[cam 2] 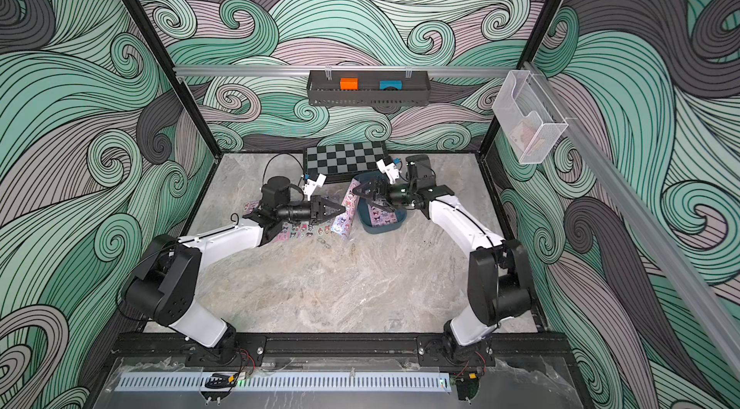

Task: Take the stickers out of the storage box
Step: Place the sticker at the center of the board.

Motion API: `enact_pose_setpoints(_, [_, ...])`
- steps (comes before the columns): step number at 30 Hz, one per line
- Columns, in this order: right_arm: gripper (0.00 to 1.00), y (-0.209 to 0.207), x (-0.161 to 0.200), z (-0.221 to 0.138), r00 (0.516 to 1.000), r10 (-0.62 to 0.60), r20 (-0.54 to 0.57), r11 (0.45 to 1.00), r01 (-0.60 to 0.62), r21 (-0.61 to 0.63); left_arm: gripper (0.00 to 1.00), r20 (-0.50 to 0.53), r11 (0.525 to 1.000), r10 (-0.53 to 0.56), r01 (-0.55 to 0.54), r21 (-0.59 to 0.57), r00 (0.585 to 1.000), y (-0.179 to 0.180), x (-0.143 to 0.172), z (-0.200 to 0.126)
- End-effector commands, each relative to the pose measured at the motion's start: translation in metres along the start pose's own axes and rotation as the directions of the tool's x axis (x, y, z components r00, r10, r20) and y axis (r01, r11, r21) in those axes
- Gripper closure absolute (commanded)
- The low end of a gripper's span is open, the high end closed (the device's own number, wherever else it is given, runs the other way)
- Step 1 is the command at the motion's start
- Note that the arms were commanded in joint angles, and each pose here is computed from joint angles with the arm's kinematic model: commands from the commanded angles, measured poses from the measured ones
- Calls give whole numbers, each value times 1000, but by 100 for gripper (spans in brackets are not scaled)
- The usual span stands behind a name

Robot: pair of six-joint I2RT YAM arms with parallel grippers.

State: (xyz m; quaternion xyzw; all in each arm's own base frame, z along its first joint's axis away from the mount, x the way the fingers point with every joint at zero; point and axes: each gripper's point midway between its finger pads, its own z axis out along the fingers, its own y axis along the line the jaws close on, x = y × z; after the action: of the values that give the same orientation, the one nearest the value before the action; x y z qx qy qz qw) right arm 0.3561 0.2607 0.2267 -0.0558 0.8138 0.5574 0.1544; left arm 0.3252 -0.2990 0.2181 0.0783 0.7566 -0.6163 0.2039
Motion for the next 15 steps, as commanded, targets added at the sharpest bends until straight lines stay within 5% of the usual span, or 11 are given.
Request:
enact_pose_setpoints(1, [1, 26, 2, 16, 1000, -18, -13, 991, 16, -135, 100, 133, 998, 26, -34, 61, 991, -36, -27, -15])
enact_pose_setpoints(15, [1, 38, 6, 36, 999, 22, -46, 959, -34, -282, 100, 179, 998, -7, -5, 68, 984, -49, -31, -28])
